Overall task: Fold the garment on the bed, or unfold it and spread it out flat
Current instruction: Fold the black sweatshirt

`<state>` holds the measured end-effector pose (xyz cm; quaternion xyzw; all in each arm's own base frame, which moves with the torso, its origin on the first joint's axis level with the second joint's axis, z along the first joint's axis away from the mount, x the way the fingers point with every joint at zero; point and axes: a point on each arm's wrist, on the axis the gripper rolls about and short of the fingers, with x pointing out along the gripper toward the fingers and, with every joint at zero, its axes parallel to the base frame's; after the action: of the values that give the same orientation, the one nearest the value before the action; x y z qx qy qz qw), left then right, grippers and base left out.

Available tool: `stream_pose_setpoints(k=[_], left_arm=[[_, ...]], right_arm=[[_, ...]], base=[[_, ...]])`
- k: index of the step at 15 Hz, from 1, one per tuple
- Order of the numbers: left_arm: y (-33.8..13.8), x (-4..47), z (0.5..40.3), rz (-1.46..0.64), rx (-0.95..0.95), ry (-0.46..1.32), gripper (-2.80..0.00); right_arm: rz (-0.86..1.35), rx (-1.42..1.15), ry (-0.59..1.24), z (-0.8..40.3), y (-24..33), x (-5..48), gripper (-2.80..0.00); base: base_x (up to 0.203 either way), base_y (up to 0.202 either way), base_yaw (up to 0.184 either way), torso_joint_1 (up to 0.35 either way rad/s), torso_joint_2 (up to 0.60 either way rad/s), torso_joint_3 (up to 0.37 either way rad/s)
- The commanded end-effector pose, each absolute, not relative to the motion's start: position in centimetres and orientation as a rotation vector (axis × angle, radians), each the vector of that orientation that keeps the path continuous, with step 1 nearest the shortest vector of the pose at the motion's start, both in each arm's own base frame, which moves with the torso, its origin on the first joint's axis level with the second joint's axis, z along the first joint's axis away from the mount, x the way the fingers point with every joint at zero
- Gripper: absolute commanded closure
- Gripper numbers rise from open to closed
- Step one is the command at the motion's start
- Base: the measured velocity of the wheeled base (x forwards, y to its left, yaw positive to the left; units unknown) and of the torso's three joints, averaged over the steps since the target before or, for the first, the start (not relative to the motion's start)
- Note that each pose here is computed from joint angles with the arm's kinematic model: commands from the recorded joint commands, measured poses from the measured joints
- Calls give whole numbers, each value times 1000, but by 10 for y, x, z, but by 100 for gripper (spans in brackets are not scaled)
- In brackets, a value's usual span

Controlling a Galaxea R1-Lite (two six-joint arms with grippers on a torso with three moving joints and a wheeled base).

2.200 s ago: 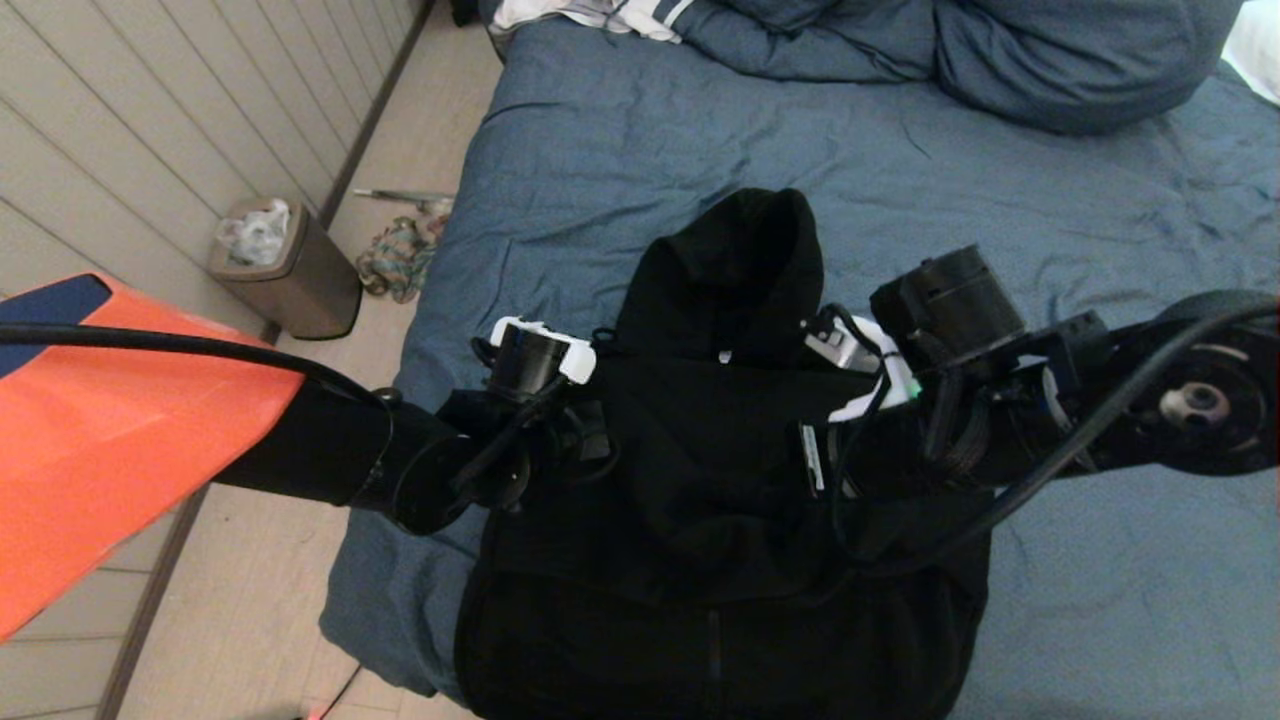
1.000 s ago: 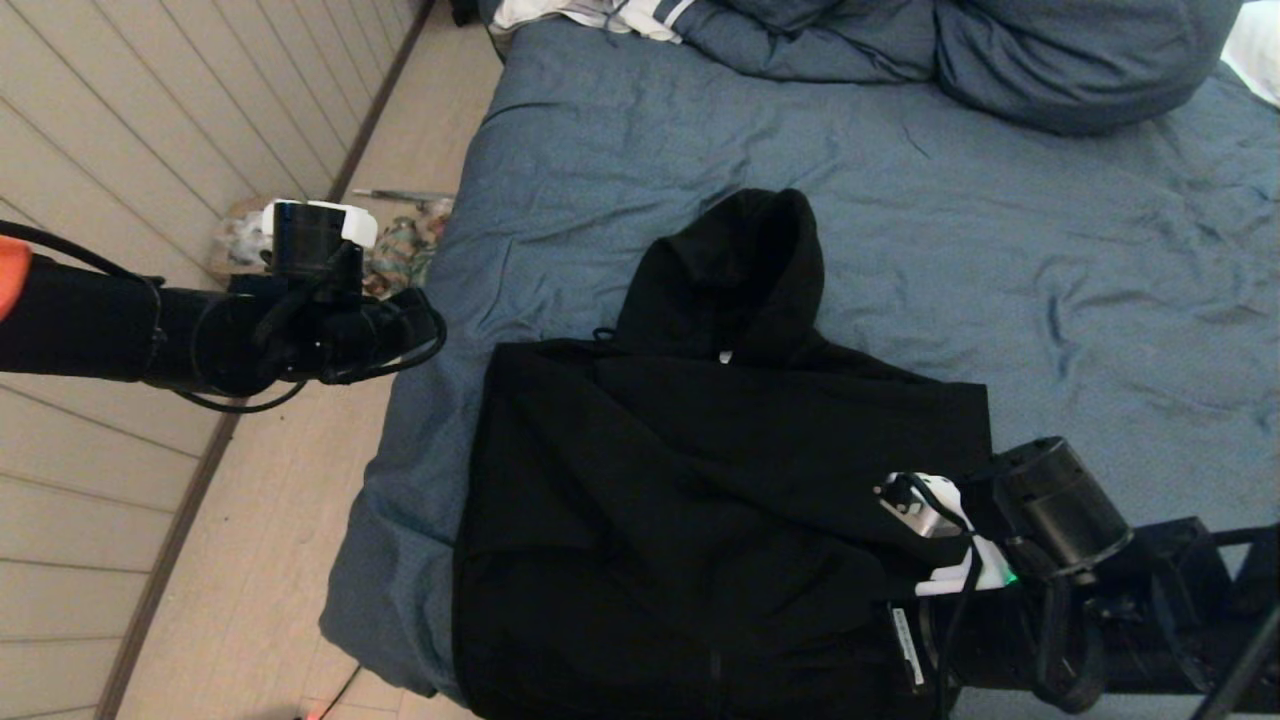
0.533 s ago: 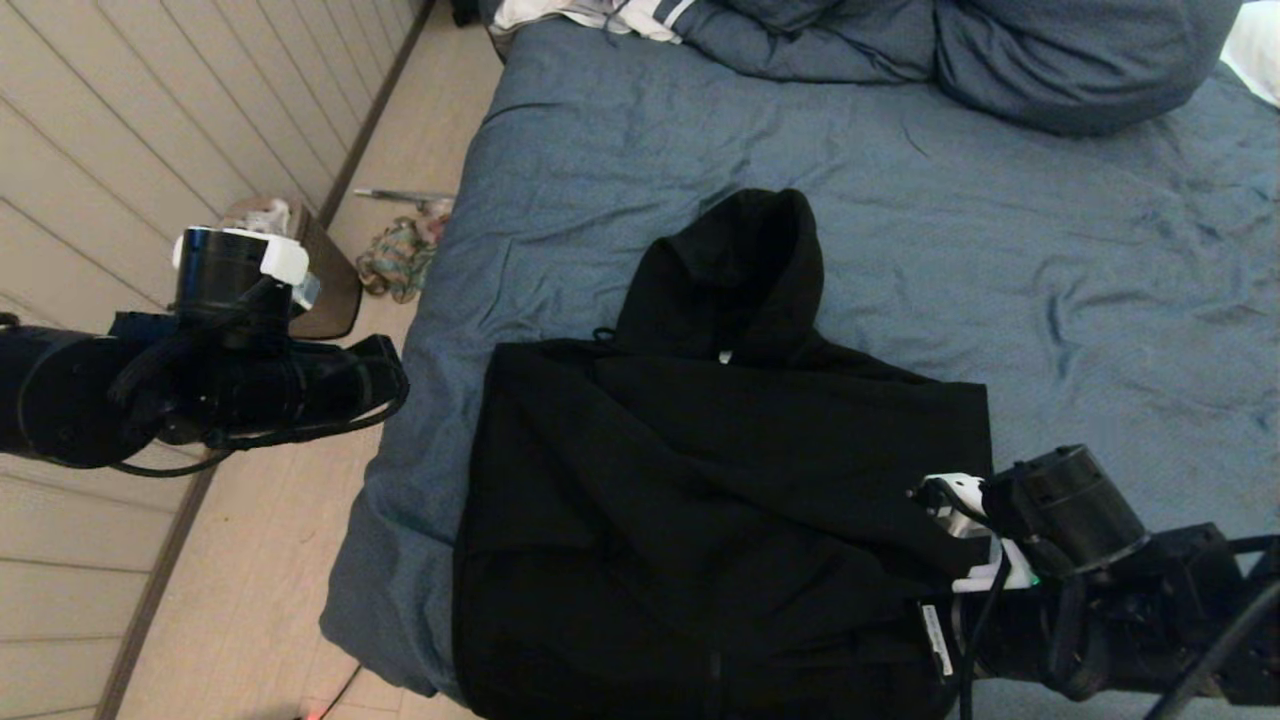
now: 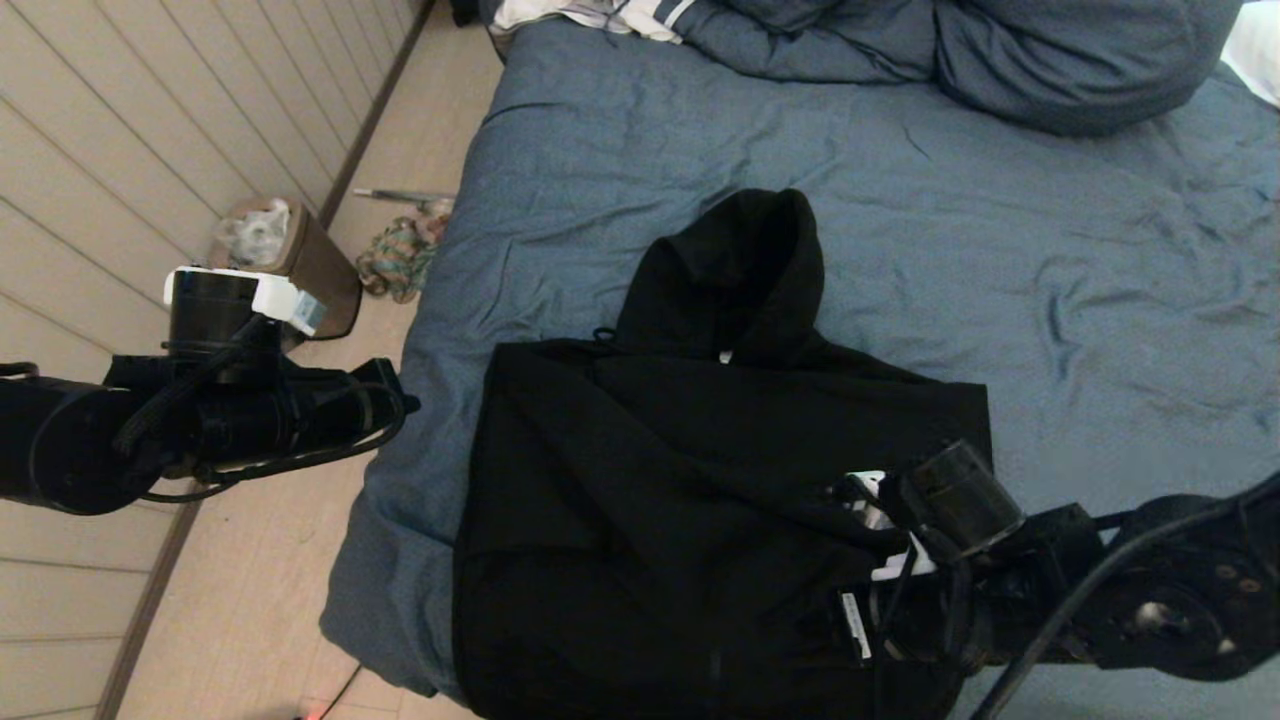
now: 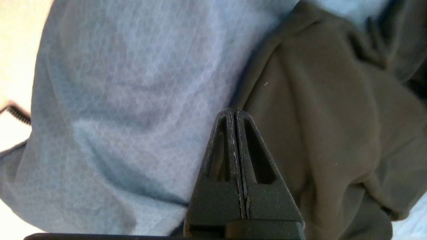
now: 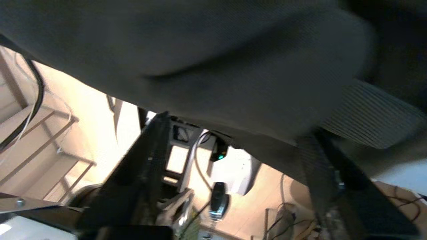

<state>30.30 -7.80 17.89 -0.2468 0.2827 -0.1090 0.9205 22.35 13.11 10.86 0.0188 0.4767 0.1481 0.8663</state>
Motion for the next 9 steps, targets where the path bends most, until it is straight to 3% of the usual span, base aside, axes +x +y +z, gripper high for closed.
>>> stream_pose_setpoints(k=[1,3,4,9], left_arm=[[-79,306,171,-221,-509,606,0],[-80,305,169,-226,-510,616,0],[-80,306,169,-226,-510,617,0],[-84,306,165,-233,-507,632,0]], right_arm=[[308,21,1040,95,142,232,-280],[282,5,1050,89,145,237,-280],[265,-11,1057,84,145,236,0],[248,-23,987,95,147,230,0]], base=[[0,0,0,0,0,0],[0,0,0,0,0,0],[0,0,0,0,0,0],[0,0,0,0,0,0]])
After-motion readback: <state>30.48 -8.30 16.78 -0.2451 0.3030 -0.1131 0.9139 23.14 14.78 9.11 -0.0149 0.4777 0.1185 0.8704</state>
